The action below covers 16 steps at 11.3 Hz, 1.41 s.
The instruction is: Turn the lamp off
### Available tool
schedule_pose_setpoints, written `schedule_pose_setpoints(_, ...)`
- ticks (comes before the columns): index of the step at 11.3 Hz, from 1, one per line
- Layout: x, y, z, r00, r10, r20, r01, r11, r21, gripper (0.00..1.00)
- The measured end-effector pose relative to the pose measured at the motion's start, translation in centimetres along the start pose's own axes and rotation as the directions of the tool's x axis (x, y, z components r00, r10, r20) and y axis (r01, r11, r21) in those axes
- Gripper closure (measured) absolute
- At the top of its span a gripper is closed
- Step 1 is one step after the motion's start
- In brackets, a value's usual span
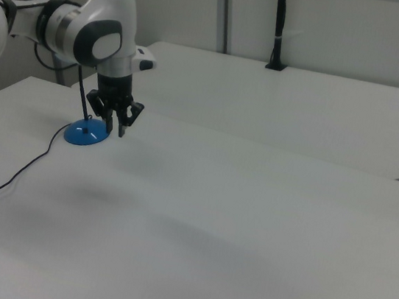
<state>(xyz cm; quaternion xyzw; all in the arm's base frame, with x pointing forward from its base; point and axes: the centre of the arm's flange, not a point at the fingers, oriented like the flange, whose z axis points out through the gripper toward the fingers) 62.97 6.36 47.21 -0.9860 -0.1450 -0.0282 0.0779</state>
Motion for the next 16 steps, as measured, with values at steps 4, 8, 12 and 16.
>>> schedule_pose_setpoints(4, -5.8, 3.5, -9.3, 0.995, 0.088, 0.037, -0.086, 0.994, -0.065, 0.14)
schedule_pose_setpoints(8, -9.6, 4.1, -13.4, 0.979, 0.185, 0.080, -0.175, 0.977, -0.120, 0.00)
schedule_pose_setpoints(12, -10.5, 6.6, -13.7, 0.921, 0.386, 0.053, -0.369, 0.908, -0.197, 0.00)
schedule_pose_setpoints(16, -10.0, 6.7, -12.6, 0.903, 0.426, 0.063, -0.404, 0.889, -0.214, 0.00)
